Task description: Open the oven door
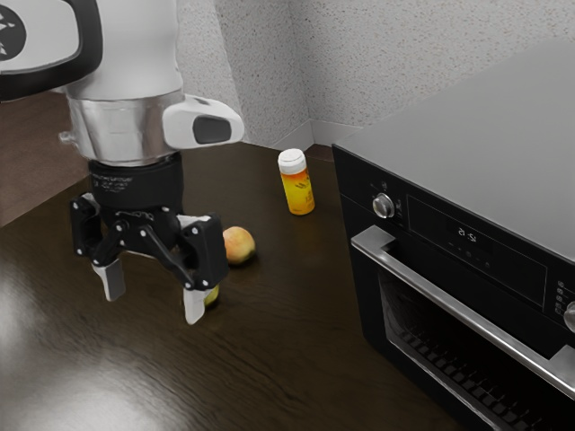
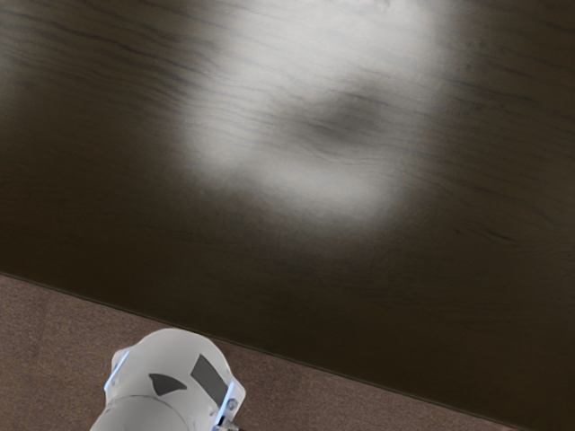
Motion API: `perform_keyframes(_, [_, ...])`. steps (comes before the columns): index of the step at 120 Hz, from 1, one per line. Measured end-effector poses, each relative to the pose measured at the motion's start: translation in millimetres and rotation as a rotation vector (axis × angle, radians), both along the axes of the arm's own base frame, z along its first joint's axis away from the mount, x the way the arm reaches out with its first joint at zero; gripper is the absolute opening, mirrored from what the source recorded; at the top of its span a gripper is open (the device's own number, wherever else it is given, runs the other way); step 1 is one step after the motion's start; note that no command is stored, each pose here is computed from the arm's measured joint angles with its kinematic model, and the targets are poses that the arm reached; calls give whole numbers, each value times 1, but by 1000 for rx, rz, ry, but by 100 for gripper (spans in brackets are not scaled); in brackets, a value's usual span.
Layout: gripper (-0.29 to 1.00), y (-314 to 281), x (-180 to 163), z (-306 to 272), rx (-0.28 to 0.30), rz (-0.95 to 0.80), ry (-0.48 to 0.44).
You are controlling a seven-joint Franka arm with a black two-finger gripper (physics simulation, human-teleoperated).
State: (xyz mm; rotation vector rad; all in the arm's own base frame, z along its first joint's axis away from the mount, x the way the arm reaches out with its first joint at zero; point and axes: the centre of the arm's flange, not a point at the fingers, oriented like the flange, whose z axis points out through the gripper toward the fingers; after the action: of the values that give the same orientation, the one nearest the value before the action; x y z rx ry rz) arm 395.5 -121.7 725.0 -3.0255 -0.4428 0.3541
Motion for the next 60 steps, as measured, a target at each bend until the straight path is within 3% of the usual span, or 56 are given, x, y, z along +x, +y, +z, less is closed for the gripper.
perform_keyframes(32, [70,-3,19,15,-6,167,-125])
perform_keyframes(39, [70,-14,3,29,-49,163,-195])
perform_keyframes(49, [70,-21,-60,14,-98,167,-306])
perform_keyframes(60, [70,-47,-54,-3,-241,211,-366])
